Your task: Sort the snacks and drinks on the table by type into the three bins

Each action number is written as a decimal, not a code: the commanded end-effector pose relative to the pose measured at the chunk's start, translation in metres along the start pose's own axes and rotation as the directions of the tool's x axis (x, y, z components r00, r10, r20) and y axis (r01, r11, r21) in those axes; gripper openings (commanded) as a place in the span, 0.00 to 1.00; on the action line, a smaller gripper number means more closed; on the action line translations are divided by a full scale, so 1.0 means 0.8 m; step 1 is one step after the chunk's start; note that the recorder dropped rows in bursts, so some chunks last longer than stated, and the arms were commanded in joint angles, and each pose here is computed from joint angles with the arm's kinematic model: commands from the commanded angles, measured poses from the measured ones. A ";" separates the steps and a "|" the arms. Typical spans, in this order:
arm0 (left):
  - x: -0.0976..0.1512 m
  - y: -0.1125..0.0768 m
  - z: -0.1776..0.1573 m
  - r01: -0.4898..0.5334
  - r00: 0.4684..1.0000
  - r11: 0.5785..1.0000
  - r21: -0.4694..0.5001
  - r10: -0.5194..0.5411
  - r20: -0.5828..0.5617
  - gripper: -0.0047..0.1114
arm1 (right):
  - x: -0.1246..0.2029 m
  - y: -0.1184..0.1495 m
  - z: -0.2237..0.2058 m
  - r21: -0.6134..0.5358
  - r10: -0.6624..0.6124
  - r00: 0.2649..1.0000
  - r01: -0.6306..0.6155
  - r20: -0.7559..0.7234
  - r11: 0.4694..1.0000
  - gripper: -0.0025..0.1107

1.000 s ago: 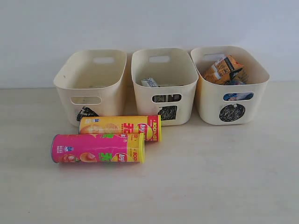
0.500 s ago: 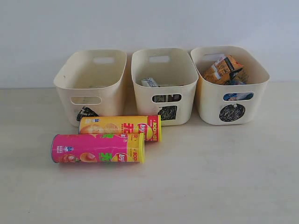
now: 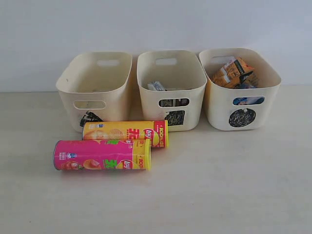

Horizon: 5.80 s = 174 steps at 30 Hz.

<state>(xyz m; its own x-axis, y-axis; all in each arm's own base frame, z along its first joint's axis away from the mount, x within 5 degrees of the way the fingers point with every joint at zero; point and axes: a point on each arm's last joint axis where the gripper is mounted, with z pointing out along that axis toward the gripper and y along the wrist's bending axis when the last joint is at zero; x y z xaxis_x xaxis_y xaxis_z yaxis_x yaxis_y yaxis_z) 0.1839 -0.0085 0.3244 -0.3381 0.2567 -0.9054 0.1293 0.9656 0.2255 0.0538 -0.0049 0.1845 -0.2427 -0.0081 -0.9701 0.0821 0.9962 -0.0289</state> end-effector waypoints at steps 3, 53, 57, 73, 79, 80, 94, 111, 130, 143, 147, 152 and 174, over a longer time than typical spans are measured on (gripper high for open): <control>-0.005 0.002 0.042 -0.165 0.964 0.983 0.082 0.179 -0.198 0.07 | 0.001 0.000 0.000 0.004 -0.002 1.000 0.001 0.006 1.000 0.02; 0.053 -0.130 0.293 -0.359 0.513 0.374 0.855 0.845 -0.154 0.90 | 0.001 0.000 0.000 0.004 -0.002 1.000 0.001 0.008 1.000 0.02; 0.065 -0.134 0.301 -0.354 0.504 0.364 0.862 0.850 -0.152 0.88 | 0.001 0.000 0.000 0.004 -0.002 1.000 0.001 0.008 1.000 0.02; 0.094 -0.142 0.314 -0.294 0.485 0.345 0.891 0.857 -0.172 0.78 | 0.001 0.000 0.000 0.004 -0.002 1.000 0.001 0.008 1.000 0.02; 0.098 -0.142 0.307 -0.270 0.444 0.249 0.930 0.889 -0.109 0.38 | 0.001 0.000 0.000 0.004 -0.002 1.000 0.001 0.008 1.000 0.02; 0.099 -0.142 0.304 -0.251 0.435 0.234 0.939 0.894 -0.107 0.30 | 0.001 0.000 0.000 0.004 -0.002 1.000 0.001 0.008 1.000 0.02; 0.064 -0.131 0.268 -0.209 0.436 0.217 0.954 0.893 -0.107 0.07 | 0.001 0.000 0.000 0.004 -0.002 1.000 0.001 0.006 1.000 0.02; 0.024 -0.123 0.223 -0.199 0.512 0.266 0.943 0.849 -0.132 0.07 | 0.001 0.000 0.000 0.004 -0.002 1.000 0.001 0.006 1.000 0.02; 0.119 -0.132 0.253 -0.141 0.390 0.279 0.950 0.898 -0.205 0.07 | 0.001 0.000 0.000 0.004 -0.002 1.000 0.001 0.008 1.000 0.02; 0.132 -0.137 0.266 -0.151 0.401 0.293 0.944 0.891 -0.213 0.19 | 0.001 0.000 0.000 0.004 -0.002 1.000 0.001 0.008 1.000 0.02; 0.131 -0.140 0.267 -0.144 0.422 0.306 0.941 0.879 -0.221 0.41 | 0.001 0.000 0.000 0.004 -0.002 1.000 0.001 0.008 1.000 0.02; 0.126 -0.147 0.273 -0.155 0.510 0.367 0.917 0.825 -0.244 0.64 | 0.001 0.000 0.000 0.004 -0.002 1.000 0.001 0.008 1.000 0.02; 0.126 -0.176 0.288 -0.172 0.643 0.387 0.906 0.741 -0.194 0.63 | -0.001 0.000 0.000 0.005 -0.002 1.000 0.001 0.020 1.000 0.02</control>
<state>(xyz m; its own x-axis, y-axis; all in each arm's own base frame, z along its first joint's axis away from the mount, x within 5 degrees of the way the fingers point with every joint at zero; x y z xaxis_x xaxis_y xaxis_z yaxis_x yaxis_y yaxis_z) 0.3488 -0.1223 0.1256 -0.3261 0.8771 -0.3525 0.9442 0.3201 -0.0770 0.0539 -0.0049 0.1850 -0.2369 -0.0080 -0.9715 0.0824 0.9962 -0.0283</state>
